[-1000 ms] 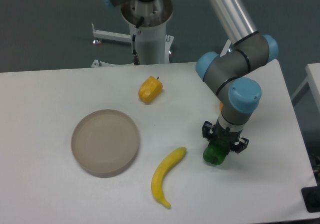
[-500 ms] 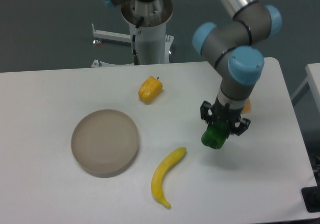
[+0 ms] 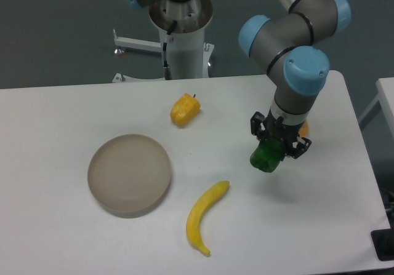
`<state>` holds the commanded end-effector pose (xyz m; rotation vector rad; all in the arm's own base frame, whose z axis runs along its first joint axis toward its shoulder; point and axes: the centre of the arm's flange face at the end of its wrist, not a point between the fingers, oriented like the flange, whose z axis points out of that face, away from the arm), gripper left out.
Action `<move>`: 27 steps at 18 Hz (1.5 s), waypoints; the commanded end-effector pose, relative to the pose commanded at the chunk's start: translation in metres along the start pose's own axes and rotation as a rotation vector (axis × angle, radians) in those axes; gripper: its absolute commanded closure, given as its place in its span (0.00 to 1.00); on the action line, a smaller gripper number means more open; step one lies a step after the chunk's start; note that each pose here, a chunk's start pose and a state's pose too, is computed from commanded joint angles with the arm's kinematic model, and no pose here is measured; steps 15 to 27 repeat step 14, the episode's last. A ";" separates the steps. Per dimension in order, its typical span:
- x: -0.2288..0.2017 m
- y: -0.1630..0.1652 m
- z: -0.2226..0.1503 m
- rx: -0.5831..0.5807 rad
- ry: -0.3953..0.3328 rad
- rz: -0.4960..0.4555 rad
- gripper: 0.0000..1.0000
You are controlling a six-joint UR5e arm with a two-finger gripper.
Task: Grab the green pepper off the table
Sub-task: 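Lift the green pepper up off the table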
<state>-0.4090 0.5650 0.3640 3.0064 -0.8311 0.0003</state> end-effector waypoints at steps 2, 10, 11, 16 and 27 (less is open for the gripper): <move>0.001 0.001 -0.002 -0.003 -0.003 0.072 0.85; 0.001 0.002 -0.008 0.000 0.017 0.125 0.87; 0.001 0.001 -0.007 0.002 0.017 0.127 0.87; 0.000 0.001 -0.009 0.008 0.015 0.125 0.87; 0.000 0.001 -0.009 0.008 0.015 0.125 0.87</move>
